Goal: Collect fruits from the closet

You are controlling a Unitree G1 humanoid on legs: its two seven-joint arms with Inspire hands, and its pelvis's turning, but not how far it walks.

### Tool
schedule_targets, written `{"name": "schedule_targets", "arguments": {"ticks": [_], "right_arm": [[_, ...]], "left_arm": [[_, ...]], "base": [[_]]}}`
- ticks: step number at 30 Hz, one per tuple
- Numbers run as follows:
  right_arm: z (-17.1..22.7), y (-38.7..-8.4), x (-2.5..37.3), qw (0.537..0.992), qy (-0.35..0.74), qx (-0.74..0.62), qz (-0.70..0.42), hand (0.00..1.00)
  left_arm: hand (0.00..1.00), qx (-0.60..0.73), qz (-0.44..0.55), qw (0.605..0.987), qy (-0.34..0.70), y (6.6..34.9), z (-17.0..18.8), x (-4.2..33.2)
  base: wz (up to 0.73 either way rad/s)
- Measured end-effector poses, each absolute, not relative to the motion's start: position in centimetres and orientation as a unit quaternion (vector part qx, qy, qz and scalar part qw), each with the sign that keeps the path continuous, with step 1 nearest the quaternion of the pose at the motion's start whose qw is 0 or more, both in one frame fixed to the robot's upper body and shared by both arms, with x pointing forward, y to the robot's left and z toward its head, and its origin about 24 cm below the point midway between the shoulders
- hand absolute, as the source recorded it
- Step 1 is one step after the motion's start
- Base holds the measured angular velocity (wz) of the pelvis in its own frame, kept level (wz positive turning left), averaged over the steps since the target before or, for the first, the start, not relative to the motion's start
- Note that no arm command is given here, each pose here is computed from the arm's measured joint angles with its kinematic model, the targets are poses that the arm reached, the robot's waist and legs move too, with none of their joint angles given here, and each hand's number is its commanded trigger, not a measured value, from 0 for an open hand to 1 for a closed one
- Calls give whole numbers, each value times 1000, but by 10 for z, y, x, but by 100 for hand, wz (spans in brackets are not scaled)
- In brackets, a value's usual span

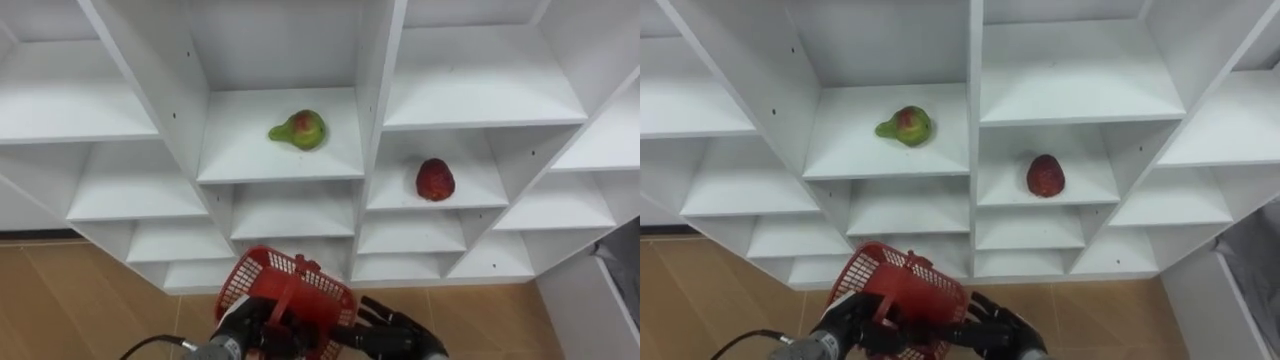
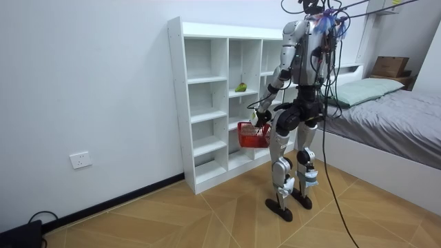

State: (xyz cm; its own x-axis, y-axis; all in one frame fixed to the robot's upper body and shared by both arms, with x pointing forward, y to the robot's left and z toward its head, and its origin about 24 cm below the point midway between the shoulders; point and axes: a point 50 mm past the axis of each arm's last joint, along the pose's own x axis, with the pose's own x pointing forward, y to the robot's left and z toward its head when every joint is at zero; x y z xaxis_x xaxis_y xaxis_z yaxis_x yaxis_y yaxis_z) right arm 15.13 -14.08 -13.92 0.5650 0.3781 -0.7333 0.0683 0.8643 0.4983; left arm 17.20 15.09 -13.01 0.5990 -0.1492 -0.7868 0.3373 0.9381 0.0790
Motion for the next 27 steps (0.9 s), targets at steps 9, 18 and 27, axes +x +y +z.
{"name": "schedule_targets", "arguments": {"ticks": [9, 18, 27], "right_arm": [[-128, -137, 158, 871, 433, 136, 188, 0], [-88, -119, 192, 905, 320, 28, 279, 0], [-47, -104, 212, 923, 212, -34, 320, 0]], "left_arm": [[100, 105, -98, 885, 442, 161, -136, 154], [100, 110, -71, 886, 445, 170, -139, 147], [100, 106, -63, 890, 438, 173, -138, 145]], "base": [[1], [1], [8]]}}
